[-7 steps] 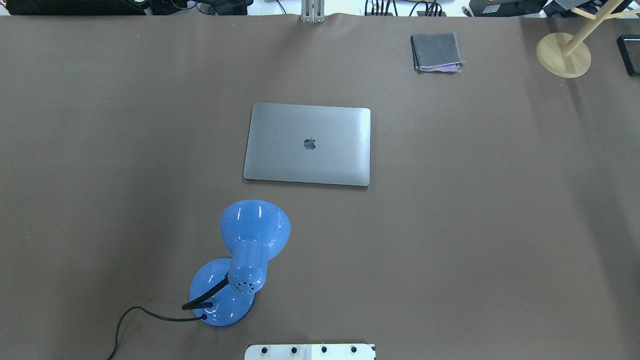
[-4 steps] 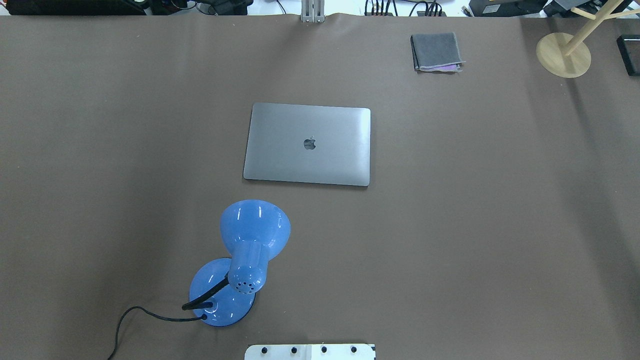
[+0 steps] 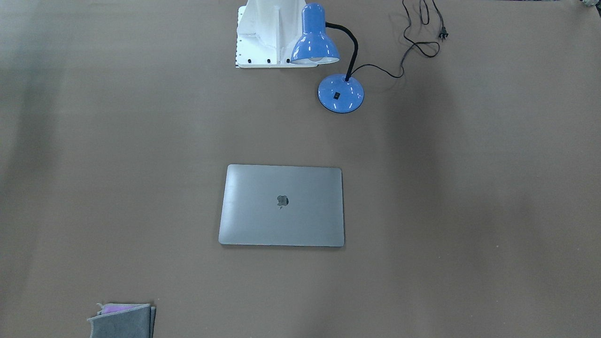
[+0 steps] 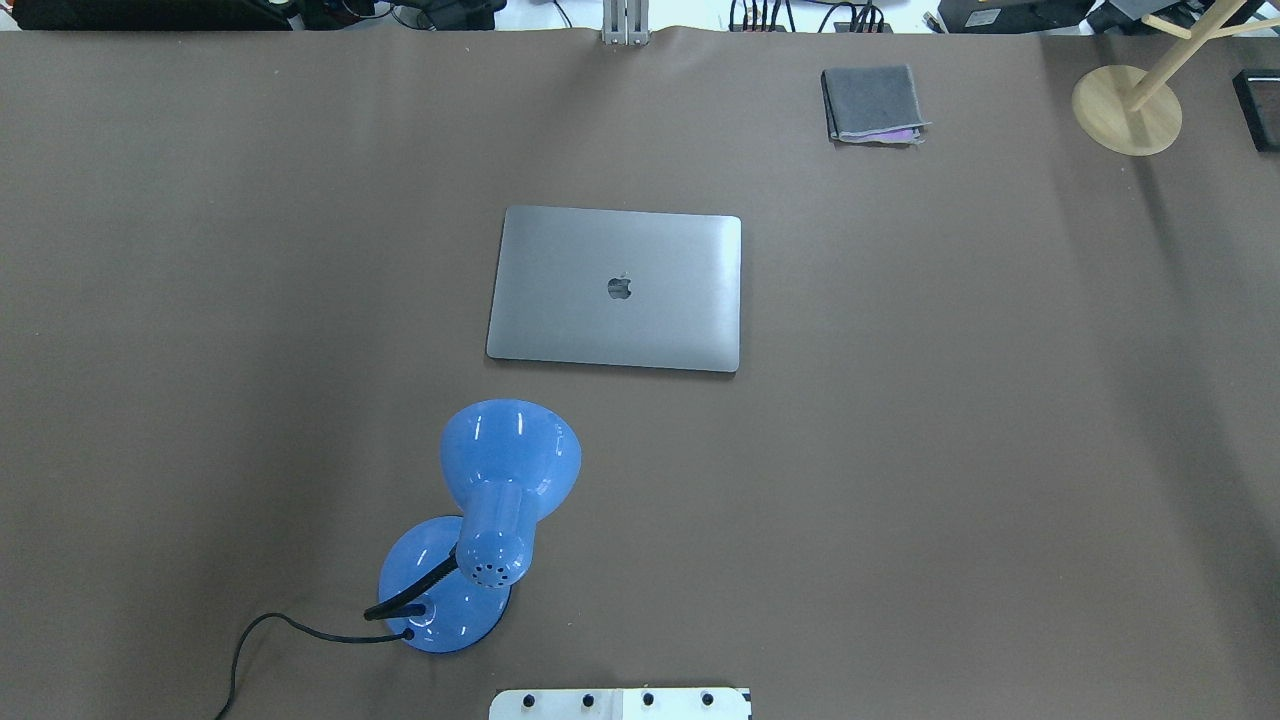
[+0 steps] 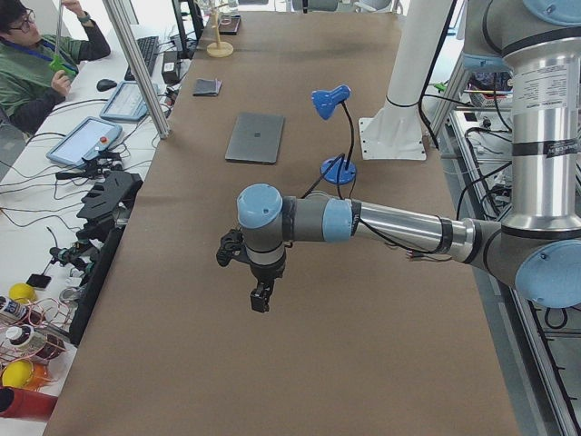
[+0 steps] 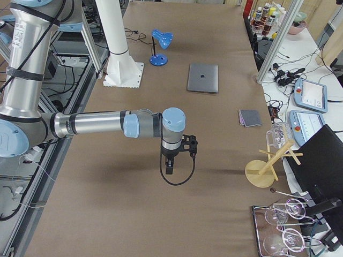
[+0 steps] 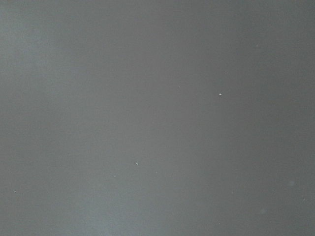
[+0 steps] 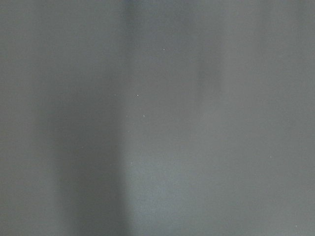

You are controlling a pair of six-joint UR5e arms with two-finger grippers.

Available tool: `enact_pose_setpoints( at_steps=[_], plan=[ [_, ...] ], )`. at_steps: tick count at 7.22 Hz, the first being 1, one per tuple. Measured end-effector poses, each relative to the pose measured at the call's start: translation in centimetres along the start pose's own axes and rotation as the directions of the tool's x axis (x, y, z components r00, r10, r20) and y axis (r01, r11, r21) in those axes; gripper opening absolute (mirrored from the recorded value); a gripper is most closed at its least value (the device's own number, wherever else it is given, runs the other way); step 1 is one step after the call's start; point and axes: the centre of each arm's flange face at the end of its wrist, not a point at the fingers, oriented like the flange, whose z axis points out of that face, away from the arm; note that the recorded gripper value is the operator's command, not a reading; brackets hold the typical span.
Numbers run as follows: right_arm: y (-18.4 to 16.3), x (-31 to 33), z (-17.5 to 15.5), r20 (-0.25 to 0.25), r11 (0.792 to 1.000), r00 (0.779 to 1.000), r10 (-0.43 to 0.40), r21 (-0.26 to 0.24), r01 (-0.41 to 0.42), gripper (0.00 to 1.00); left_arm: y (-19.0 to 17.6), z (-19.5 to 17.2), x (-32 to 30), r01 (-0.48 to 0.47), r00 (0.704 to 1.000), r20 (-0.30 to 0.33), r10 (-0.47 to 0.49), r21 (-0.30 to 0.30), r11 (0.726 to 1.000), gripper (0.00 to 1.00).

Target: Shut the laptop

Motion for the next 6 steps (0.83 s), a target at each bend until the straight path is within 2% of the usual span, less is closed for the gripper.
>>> enact_pose_setpoints(
  at_steps=[2, 6],
  plan=[
    [-0.07, 0.08, 0.39, 0.027, 1.000, 1.000, 0.002, -0.006, -0.002, 1.00, 0.07, 0.13, -0.11, 0.003, 1.000, 0.000, -0.003, -0.003, 1.000, 0.98],
    [-0.38, -0.63, -0.21, 0.045, 1.000, 0.999, -0.006, 0.012, 0.006, 1.00, 0.07, 0.06, -0.15, 0.005, 1.000, 0.009, -0.005, -0.005, 1.000, 0.98]
  ],
)
